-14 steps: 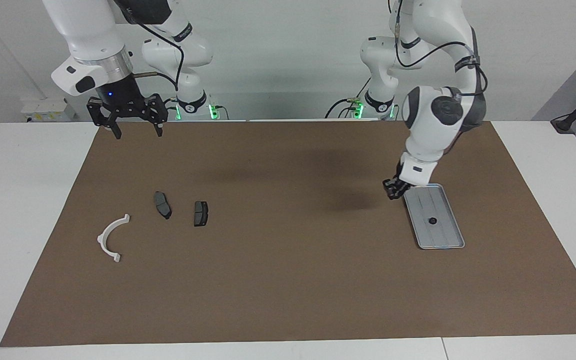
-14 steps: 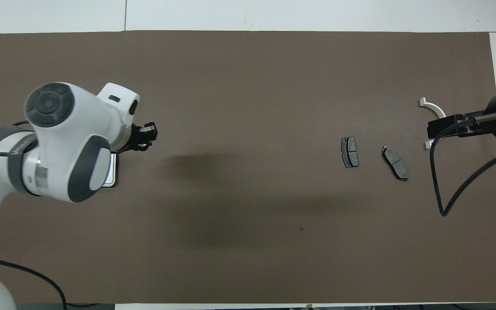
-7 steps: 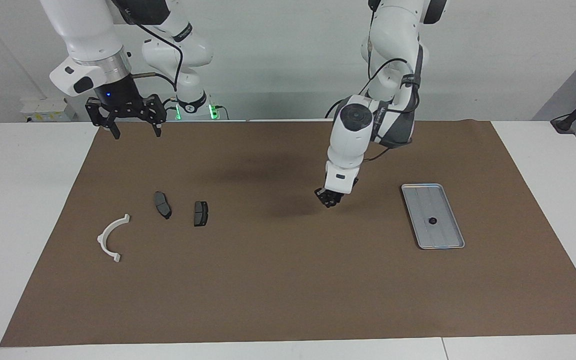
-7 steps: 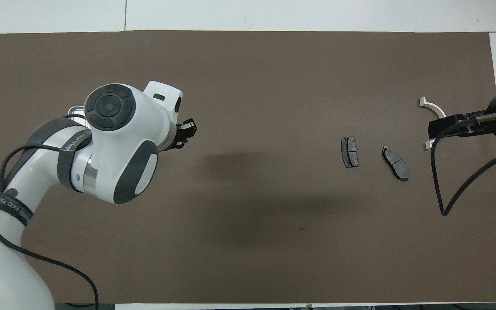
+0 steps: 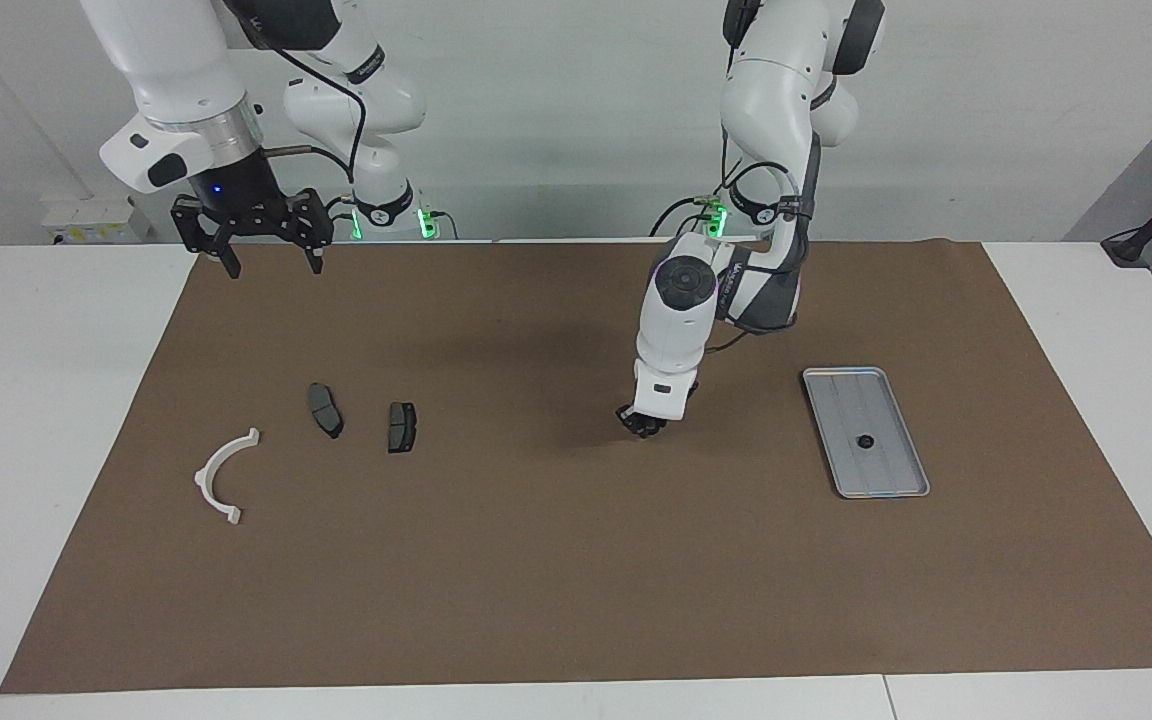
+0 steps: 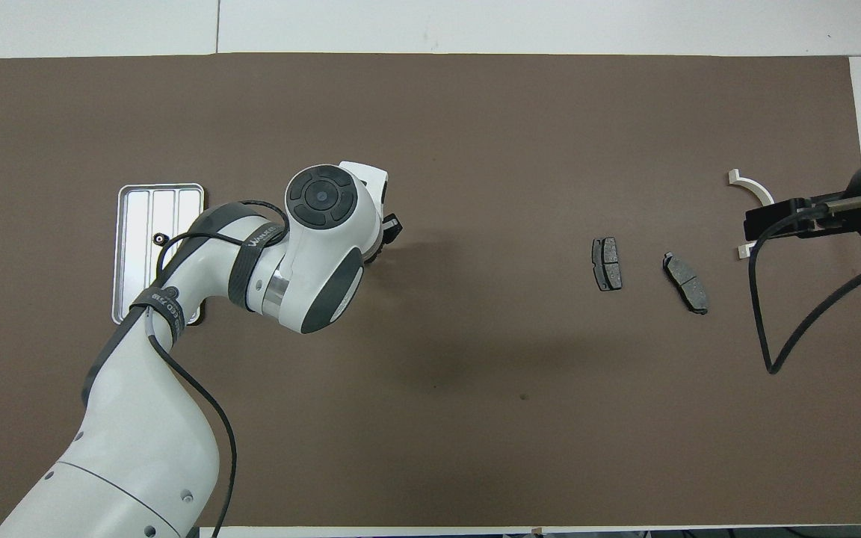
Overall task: Place bearing gear from tray to pile
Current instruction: 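Lift the gear with the left gripper and set it mid-table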
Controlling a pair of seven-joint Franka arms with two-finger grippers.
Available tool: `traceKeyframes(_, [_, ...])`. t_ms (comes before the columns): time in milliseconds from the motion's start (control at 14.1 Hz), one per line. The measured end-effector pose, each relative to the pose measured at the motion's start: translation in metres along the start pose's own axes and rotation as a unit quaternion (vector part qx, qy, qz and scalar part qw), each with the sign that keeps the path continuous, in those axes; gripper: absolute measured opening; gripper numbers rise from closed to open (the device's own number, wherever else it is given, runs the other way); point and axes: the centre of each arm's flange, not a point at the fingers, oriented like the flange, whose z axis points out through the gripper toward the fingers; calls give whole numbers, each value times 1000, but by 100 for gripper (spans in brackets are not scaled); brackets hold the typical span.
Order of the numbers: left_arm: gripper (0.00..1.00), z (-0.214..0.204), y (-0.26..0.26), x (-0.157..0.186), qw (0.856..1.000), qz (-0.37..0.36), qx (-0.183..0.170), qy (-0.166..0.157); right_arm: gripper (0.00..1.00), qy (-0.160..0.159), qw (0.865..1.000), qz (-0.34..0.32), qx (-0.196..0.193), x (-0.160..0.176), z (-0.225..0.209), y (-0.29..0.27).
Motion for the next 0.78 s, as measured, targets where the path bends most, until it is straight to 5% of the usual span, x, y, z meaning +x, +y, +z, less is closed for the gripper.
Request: traceKeyframes(781, [35,13,-5,-4,1000,0,-3,2,100,-11,1000,-3,0,-9,9,-3])
